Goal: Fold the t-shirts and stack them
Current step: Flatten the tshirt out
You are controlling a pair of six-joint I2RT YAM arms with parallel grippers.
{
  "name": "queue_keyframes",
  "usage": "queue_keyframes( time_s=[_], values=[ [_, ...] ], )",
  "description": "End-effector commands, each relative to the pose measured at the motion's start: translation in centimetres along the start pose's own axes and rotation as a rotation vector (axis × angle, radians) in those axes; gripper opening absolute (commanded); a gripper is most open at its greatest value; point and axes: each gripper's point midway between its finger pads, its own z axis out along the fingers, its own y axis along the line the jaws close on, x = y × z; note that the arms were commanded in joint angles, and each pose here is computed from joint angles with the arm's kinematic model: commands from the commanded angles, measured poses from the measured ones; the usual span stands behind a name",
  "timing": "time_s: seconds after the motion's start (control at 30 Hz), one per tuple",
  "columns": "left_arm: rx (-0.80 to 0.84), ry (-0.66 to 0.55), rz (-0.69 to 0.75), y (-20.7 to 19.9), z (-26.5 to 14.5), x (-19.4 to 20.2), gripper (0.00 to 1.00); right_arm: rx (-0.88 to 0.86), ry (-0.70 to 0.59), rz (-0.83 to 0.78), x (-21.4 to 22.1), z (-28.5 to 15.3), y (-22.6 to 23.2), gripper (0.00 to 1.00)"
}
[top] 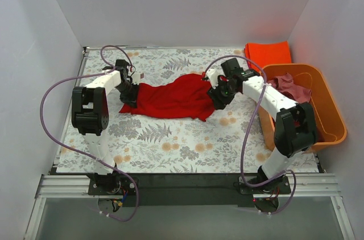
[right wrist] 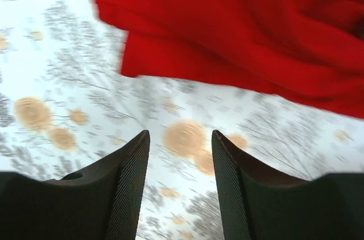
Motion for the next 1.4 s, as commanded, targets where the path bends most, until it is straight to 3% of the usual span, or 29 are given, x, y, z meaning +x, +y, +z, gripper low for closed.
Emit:
queue_keyframes(
  time_s=[0.0,0.1,0.43,0.63,0.7,0.8,0.93,1.13,1.33,1.37],
  values=[
    [0.015,-0.031,-0.006,-0.2,-0.9,-0.8,0.00,-0.147,0.010,-0.032,-0.2,1.7,5.3,0.53],
    [0.012,-0.030,-0.007,-0.3,-1.0,-0.6,0.00,-0.164,0.032,-0.040,-0.4,3.5,6.4,0.49],
    [0.012,-0.029,0.005,-0.5,-1.2,0.3,0.00,-0.130,0.117,-0.075,1.4,8.6,7.5,0.50],
    [0.013,-0.028,0.007,-0.5,-1.3,0.5,0.00,-0.049,0.142,-0.093,2.7,10.7,6.1,0.49],
    [0.013,-0.025,0.008,-0.5,-1.2,0.7,0.00,-0.035,0.150,-0.089,3.1,11.0,5.9,0.39],
    [0.011,-0.026,0.013,-0.5,-1.3,0.8,0.00,-0.018,0.143,-0.079,2.9,10.7,5.6,0.05],
    [0.001,-0.037,0.026,-0.4,-1.9,0.3,0.00,-0.021,0.102,-0.065,2.3,8.3,5.5,0.01],
    [0.019,-0.065,0.107,-1.3,-5.0,0.6,0.00,-0.045,0.046,-0.051,4.1,0.5,3.3,0.01],
    [0.092,0.025,0.180,-2.9,-6.0,5.1,0.00,0.003,0.074,-0.032,8.3,-4.5,1.2,0.01],
    [0.115,0.022,0.222,-3.4,-6.5,5.5,0.07,-0.005,0.086,-0.030,8.9,-4.6,1.4,0.01]
  ],
)
